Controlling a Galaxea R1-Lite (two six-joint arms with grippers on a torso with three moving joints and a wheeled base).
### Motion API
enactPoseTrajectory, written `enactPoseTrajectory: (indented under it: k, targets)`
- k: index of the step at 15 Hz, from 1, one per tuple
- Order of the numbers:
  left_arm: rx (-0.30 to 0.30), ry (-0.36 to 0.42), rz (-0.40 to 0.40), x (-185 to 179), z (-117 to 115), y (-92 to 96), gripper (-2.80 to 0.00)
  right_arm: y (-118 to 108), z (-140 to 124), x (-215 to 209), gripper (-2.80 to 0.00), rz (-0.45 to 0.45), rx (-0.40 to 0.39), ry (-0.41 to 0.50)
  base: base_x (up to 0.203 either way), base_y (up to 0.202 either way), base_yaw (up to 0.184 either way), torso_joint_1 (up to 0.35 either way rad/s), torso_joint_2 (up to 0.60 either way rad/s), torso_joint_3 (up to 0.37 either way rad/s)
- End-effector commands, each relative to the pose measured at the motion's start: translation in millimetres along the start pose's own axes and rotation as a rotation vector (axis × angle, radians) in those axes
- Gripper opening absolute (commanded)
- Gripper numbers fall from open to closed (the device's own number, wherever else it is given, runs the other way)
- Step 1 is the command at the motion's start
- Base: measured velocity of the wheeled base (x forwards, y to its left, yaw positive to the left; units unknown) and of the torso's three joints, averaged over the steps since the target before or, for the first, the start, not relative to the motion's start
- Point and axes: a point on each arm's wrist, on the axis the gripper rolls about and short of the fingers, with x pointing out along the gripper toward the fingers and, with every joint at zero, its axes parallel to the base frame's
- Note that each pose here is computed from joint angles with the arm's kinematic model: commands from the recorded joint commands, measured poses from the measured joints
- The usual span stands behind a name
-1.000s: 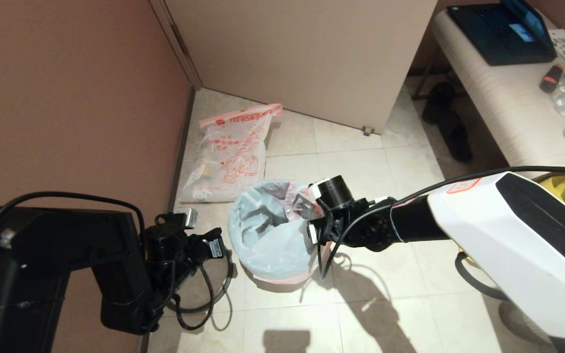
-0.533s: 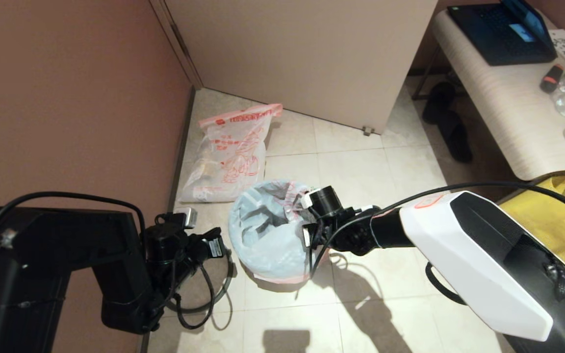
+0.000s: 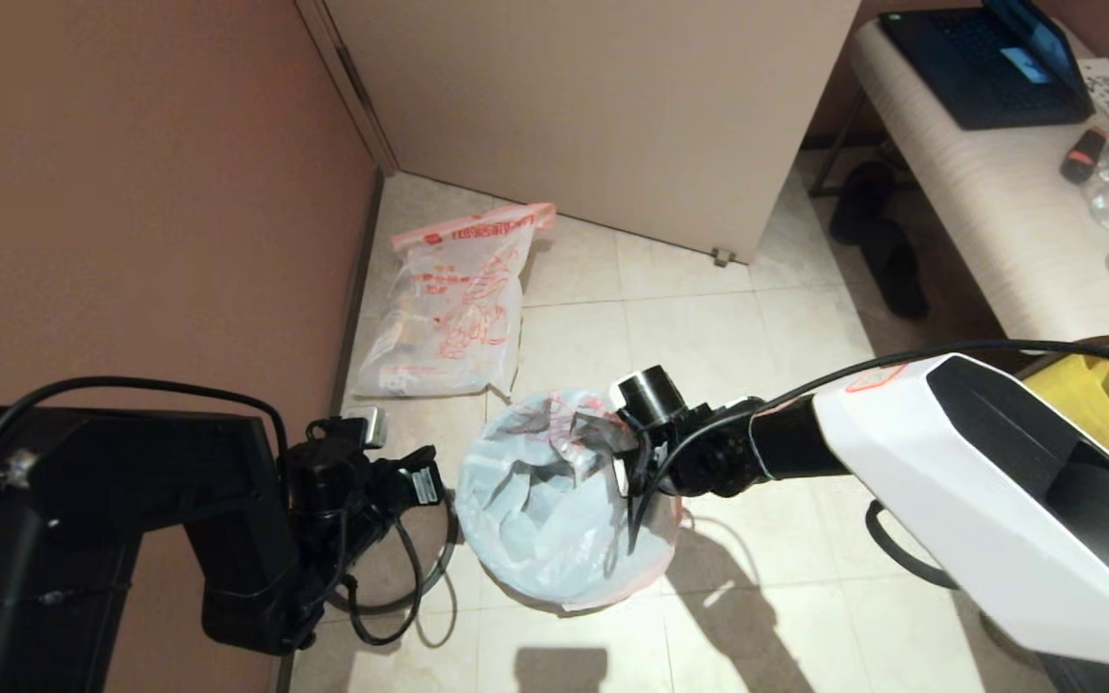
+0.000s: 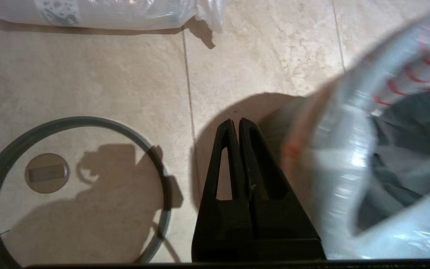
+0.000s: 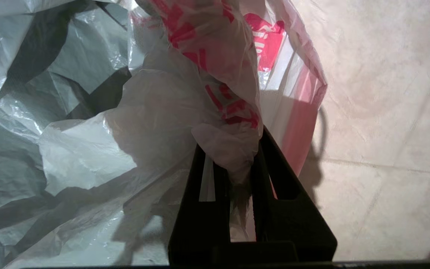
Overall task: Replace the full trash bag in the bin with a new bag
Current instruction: Put the new garbage bag on the trash can
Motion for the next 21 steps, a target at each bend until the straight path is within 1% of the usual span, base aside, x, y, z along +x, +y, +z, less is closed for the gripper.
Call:
enactPoseTrajectory:
  k: [1,3,4,6,7,9,12,15,17,18,20,21]
  targets:
    - [-0.002,-0.048,-0.004,0,6,-0.2,-2.8,-29,0,-16,-2.8,-0.052,0.019,0.025,0.0,0.0,0.0,0.0,0.0,0.0]
    - [-0.002,-0.048,-0.001,0,5,-0.1,-2.8,-51,-8,-20,-2.8,-0.095,0.032,0.058,0.0,0.0,0.0,0.0,0.0,0.0]
    - [-0.001,-0.044,0.0,1,4,0.1,-2.8,-65,-12,-16,-2.8,-0.116,0.052,0.067,0.0,0.0,0.0,0.0,0.0,0.0]
    - [0.0,-0.044,0.001,2,3,0.2,-2.8,-85,-18,-6,-2.8,-0.115,0.095,0.053,0.0,0.0,0.0,0.0,0.0,0.0]
    - [0.003,-0.041,0.002,2,2,0.4,-2.8,-88,-22,-2,0.0,-0.112,0.104,0.038,0.0,0.0,0.0,0.0,0.0,0.0]
    - [0.006,-0.038,0.002,3,0,0.5,-2.8,-99,-22,9,0.0,-0.131,0.119,0.008,0.0,0.0,0.0,0.0,0.0,0.0]
    - [0.006,-0.042,0.003,5,0,0.6,-2.8,-106,-17,-8,0.0,-0.143,0.129,-0.011,0.0,0.0,0.0,0.0,0.0,0.0]
    - [0.006,-0.041,0.004,5,0,0.6,-2.8,-114,-9,-51,0.0,-0.16,0.134,-0.032,0.0,0.0,0.0,0.0,0.0,0.0]
    - [0.007,-0.037,0.004,5,-1,0.7,-2.8,-117,-2,-84,0.0,-0.154,0.138,-0.068,0.0,0.0,0.0,0.0,0.0,0.0]
    - [0.008,-0.036,0.006,5,-2,0.9,-2.8,-109,-1,-98,-2.8,-0.131,0.115,-0.082,0.0,0.0,0.0,0.0,0.0,0.0]
    - [0.007,-0.035,0.01,6,-3,2.6,-2.8,-86,0,-107,-2.8,-0.076,0.065,-0.103,0.0,0.0,0.0,0.0,0.0,0.0]
    - [0.007,-0.035,0.01,6,-3,2.6,-2.8,-76,-2,-103,-2.8,-0.062,0.04,-0.096,0.0,0.0,0.0,0.0,0.0,0.0]
